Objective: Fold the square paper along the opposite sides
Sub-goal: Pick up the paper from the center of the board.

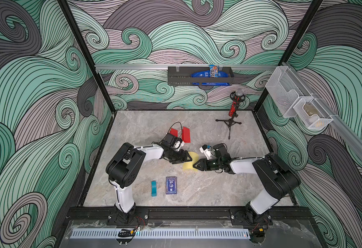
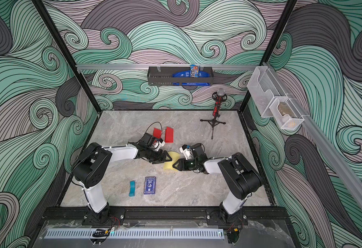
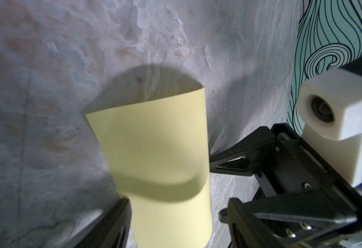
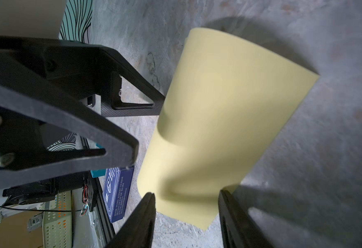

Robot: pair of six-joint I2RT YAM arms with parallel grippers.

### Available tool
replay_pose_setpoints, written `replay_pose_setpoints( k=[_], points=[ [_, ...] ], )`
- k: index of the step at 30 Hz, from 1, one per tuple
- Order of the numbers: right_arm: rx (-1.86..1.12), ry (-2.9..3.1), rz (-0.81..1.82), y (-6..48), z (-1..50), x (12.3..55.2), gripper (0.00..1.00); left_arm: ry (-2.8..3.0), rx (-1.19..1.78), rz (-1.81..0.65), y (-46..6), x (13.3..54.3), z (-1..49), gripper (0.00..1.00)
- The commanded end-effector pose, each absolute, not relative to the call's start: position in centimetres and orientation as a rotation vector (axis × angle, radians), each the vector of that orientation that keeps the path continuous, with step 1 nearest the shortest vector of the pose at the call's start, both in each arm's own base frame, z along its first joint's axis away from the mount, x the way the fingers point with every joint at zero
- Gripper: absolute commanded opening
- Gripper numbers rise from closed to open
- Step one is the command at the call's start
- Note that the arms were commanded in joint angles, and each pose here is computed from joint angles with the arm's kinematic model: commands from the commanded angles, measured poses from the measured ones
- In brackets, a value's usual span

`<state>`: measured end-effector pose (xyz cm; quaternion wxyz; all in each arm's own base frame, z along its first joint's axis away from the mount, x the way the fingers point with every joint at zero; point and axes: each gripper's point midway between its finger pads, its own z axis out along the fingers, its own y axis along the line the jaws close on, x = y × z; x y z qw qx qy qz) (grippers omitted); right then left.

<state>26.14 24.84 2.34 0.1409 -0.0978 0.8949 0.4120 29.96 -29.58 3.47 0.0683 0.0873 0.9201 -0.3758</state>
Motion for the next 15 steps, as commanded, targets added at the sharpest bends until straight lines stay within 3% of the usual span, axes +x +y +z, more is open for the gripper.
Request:
replay_pose_setpoints(
  k=[1,3,8,15],
  points=[
    [-0.284,2.602,1.182,25.1,2.4,26.0,0.51,2.937,0.207,-0.942,-26.9,28.6,-1.0,0.63],
    [-0.292,2.594,1.186,25.4,2.7,26.1,0.51,2.94,0.212,-0.928,-26.8,28.7,-1.1,0.55],
    [-0.306,2.597,1.187,25.8,2.6,26.1,0.51,2.935,0.22,-0.914,-26.6,29.0,-0.8,0.48],
    [-0.348,2.598,1.185,26.6,2.3,26.1,0.5,2.91,0.229,-0.957,-26.9,28.9,0.3,0.76]
  ],
)
